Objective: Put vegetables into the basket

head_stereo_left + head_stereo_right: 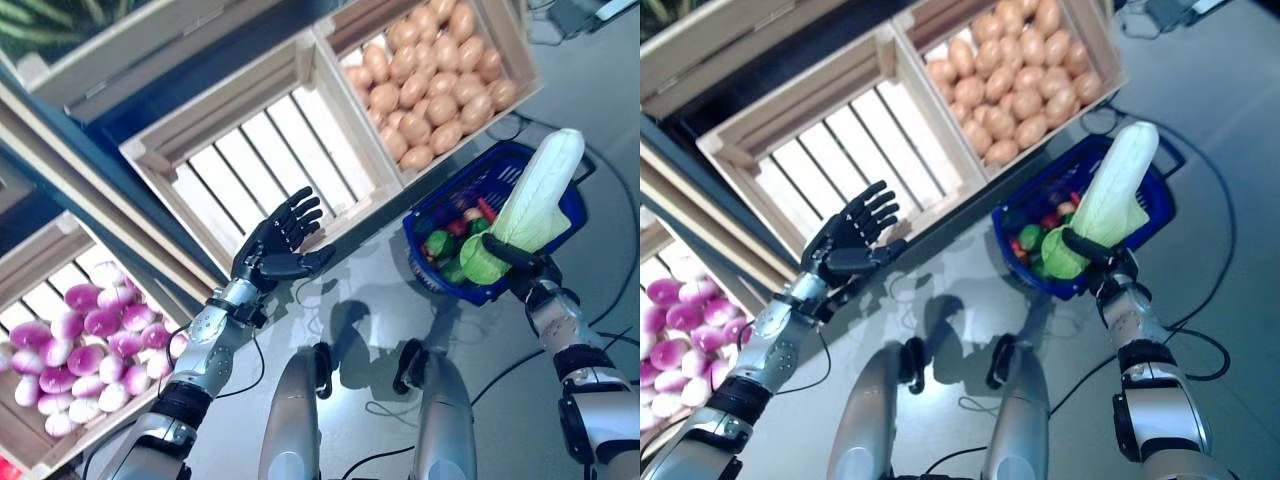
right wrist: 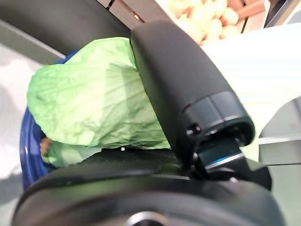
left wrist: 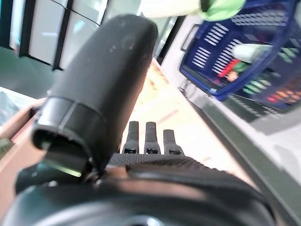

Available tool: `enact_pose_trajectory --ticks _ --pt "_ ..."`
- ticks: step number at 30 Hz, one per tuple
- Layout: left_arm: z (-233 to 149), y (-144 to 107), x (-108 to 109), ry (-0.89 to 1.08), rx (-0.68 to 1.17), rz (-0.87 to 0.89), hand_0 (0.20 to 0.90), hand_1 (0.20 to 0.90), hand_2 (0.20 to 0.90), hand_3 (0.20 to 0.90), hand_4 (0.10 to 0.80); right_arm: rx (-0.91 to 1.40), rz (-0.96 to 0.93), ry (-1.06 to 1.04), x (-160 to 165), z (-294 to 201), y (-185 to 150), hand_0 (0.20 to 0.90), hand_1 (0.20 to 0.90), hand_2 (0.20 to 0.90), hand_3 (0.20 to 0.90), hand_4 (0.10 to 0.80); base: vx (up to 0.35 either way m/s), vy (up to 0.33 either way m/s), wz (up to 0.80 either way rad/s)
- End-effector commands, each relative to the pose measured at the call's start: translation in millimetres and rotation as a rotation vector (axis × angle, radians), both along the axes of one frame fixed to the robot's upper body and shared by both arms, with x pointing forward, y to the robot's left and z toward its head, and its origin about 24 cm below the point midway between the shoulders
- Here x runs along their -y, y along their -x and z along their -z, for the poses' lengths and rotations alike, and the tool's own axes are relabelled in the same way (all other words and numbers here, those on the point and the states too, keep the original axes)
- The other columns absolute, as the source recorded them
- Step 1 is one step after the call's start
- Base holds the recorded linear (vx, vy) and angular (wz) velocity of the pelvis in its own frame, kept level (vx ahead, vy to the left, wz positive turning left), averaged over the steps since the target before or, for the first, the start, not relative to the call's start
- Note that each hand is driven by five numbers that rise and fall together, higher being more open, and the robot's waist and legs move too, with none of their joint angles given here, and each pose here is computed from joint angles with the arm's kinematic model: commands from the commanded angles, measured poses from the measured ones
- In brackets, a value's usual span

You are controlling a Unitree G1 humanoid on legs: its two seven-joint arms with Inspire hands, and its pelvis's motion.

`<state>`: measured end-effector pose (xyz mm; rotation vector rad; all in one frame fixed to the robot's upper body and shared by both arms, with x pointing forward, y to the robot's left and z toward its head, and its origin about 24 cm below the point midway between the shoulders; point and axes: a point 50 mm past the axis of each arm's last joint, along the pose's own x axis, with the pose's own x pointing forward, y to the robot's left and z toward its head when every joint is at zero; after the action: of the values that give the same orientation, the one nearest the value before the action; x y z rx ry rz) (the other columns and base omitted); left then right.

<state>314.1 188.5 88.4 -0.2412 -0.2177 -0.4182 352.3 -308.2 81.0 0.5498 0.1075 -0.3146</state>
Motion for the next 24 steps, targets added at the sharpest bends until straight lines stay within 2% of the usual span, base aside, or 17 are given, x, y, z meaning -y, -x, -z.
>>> enact_pose_trajectory --ticks 1,6,7,8,9,24 --pt "-74.1 -4.4 22.1 0.126 0.364 0.083 0.900 0.900 0.900 0.900 0.800 0.197 0.119 0.013 20.5 -67.1 -15.5 0.300 0.300 0.300 0.300 0.400 -0.110 0.061 0.13" --pt "-89.0 -6.4 30.0 0.158 0.403 0.093 0.900 0.900 0.900 0.900 0.800 0.203 0.090 0.028 16.0 -88.5 -24.8 0.300 0.300 0.300 0.300 0.400 -0.079 0.023 0.10" --pt "-89.9 -6.6 30.7 0.162 0.404 0.093 0.900 0.900 0.900 0.900 0.800 0.200 0.086 0.029 15.4 -91.4 -26.0 0.552 0.552 0.552 0.552 0.568 -0.074 0.006 0.07" --pt "-90.5 -6.7 31.7 0.165 0.406 0.094 0.900 0.900 0.900 0.900 0.800 0.198 0.089 0.025 14.7 -94.6 -27.3 0.552 0.552 0.552 0.552 0.568 -0.076 0.005 0.01" --pt "-90.7 -6.8 31.9 0.167 0.406 0.094 0.900 0.900 0.900 0.900 0.800 0.205 0.086 0.017 13.7 -97.0 -28.3 0.900 0.900 0.900 0.900 0.800 -0.084 0.004 0.00" --pt "-90.5 -5.7 28.7 0.162 0.407 0.125 0.900 0.900 0.900 0.900 0.800 0.203 0.121 -0.051 15.7 -85.7 -25.3 0.900 0.900 0.900 0.900 0.800 -0.013 -0.010 0.00"
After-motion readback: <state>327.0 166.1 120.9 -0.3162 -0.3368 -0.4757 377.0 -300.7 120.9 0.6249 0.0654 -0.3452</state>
